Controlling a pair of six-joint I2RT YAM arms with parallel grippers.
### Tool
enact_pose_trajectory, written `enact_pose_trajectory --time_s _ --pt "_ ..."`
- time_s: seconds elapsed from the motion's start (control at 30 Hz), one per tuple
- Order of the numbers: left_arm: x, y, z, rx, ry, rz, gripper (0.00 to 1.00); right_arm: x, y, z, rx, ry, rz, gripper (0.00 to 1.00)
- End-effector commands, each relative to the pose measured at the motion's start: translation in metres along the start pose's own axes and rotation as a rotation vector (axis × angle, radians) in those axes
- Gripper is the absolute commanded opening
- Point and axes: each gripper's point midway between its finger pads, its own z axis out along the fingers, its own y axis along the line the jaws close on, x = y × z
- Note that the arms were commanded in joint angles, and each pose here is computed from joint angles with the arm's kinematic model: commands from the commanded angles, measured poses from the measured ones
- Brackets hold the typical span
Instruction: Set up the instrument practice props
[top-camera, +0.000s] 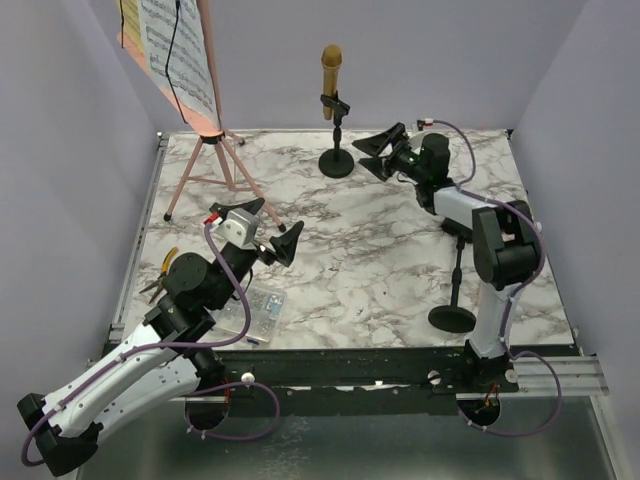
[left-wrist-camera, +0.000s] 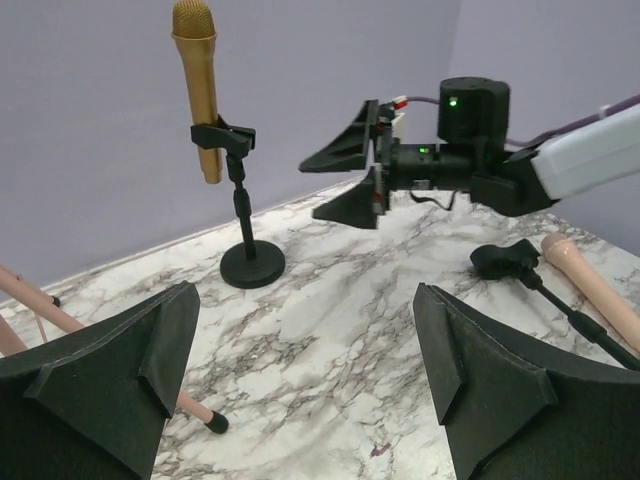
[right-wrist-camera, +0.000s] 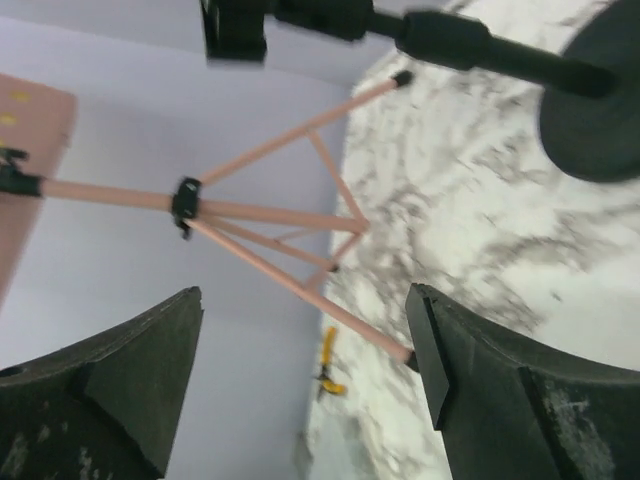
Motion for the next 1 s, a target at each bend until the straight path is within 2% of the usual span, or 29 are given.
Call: enact_pose_trajectory --time_s 0.0,0.1,0.2,0.27,0.33,0.37,0.47,0.6,0.67,0.77,0.83,0.93,0.97 --pt "-0.008 0.001 -0.001 -0.005 -0.014 -0.016 0.95 0.027 -0.012 -0.064 0.222 0.142 -0.298 0.89" --pt "-0.009 0.001 0.000 -0.008 -0.012 -0.027 0.96 0.018 -0.057 -0.130 0.614 0.149 -0.536 0.90" --pt "-0.009 -0.002 0.001 0.003 -0.009 -0.038 0.95 -0.018 -0.078 -0.208 0.982 0.026 -0.754 0.89" --pt "-0.006 -0.003 0.002 0.009 -0.001 -0.041 0.95 -0.042 -0.092 -0.270 1.282 -0.135 -0.795 0.89" --pt "-0.004 -0.006 0.004 0.017 0.007 -0.048 0.95 -0.050 -0.099 -0.320 1.474 -0.276 -0.726 0.86" --pt "-0.001 -0.007 0.005 0.022 0.016 -0.048 0.95 -0.046 -0.103 -0.333 1.486 -0.297 -0.656 0.84" --pt "0.005 -0.007 0.008 0.019 0.036 -0.044 0.95 -0.014 -0.133 -0.347 1.384 -0.227 -0.359 0.78" --pt "0.012 -0.005 0.009 0.001 0.058 -0.033 0.95 0.038 -0.149 -0.328 1.233 -0.128 -0.087 0.75" --pt "0.013 -0.004 0.010 -0.002 0.062 -0.031 0.95 0.053 -0.157 -0.327 1.220 -0.115 0.000 0.74" --pt "0.016 -0.006 0.011 0.001 0.069 -0.031 0.95 0.068 -0.169 -0.325 1.211 -0.059 0.035 0.66" --pt "0.017 -0.006 0.012 0.000 0.074 -0.031 0.95 0.071 -0.175 -0.325 1.203 -0.049 0.022 0.51" --pt "0.020 -0.006 0.013 0.000 0.082 -0.026 0.95 0.067 -0.175 -0.319 1.156 -0.028 -0.049 0.37" --pt "0.021 -0.005 0.013 -0.002 0.085 -0.024 0.95 0.066 -0.174 -0.315 1.128 -0.007 -0.078 0.27"
